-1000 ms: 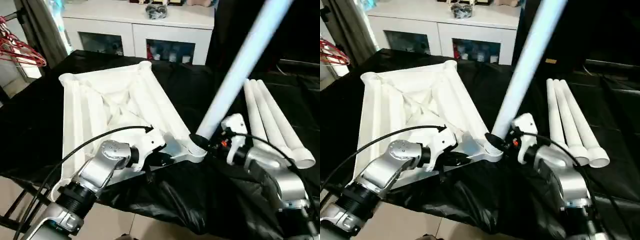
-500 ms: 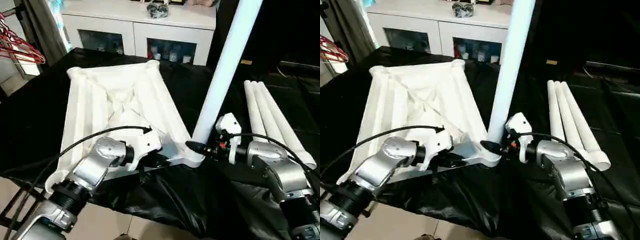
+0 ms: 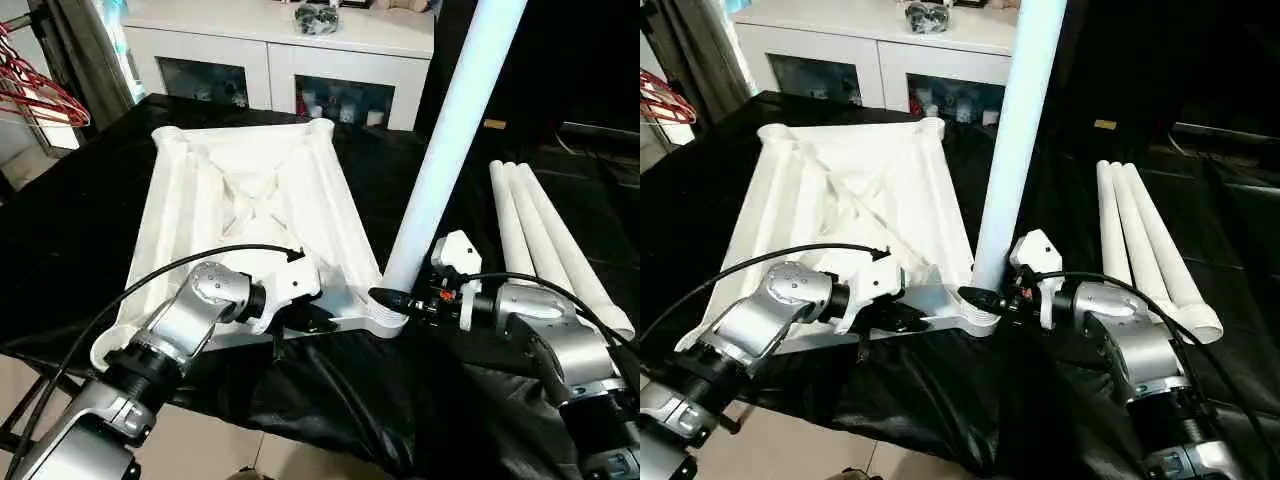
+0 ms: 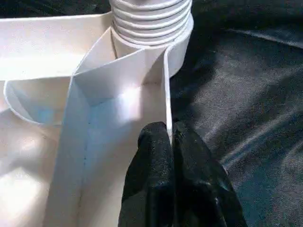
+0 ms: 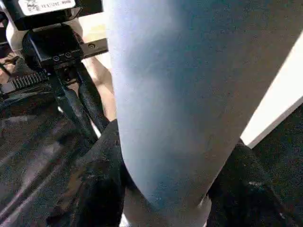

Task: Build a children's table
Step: Insert table leg to table base

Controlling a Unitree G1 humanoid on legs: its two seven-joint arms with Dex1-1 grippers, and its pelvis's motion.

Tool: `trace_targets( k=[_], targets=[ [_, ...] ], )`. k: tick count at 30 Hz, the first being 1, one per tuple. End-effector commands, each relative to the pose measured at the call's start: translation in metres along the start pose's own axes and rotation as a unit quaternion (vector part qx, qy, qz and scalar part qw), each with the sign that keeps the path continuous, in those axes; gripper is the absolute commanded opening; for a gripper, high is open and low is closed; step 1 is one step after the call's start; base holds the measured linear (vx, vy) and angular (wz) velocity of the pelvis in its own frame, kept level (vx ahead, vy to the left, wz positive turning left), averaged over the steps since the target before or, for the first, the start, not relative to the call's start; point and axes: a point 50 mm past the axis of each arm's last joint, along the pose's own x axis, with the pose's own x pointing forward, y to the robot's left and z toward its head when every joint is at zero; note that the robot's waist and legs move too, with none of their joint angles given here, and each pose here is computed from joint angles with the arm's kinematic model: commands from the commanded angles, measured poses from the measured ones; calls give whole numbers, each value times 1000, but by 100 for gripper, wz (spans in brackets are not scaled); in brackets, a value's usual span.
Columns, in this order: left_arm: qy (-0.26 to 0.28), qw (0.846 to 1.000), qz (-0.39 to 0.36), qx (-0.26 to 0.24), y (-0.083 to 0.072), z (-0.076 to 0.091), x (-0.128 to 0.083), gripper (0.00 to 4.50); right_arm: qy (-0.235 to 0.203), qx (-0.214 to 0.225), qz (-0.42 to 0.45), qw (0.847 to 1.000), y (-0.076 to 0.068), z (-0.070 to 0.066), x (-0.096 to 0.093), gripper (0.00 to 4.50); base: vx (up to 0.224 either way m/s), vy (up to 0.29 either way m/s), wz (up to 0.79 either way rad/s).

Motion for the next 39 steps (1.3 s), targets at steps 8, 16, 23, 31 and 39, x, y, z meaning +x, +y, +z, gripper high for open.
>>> trace_targets(
  k=[8, 16, 23, 31, 39],
  targets=[
    [-53, 991, 118, -40, 17, 39, 18, 0, 76, 80, -241, 964, -18, -53, 23, 189, 0, 0, 0],
    [-64, 966, 223, -118, 19, 58, 43, 0, 58, 133, -322, 935, -26, -45, 52, 189, 0, 0, 0],
    [-58, 961, 241, -119, 15, 63, 53, 0, 61, 142, -317, 936, -24, -42, 68, 189, 0, 0, 0],
    [-47, 961, 248, -111, 17, 59, 48, 0, 58, 140, -317, 936, -23, -42, 71, 189, 0, 0, 0],
    [-52, 972, 219, -69, 13, 60, 46, 0, 29, 132, -299, 945, -28, -31, 71, 268, 0, 0, 0]
  ],
)
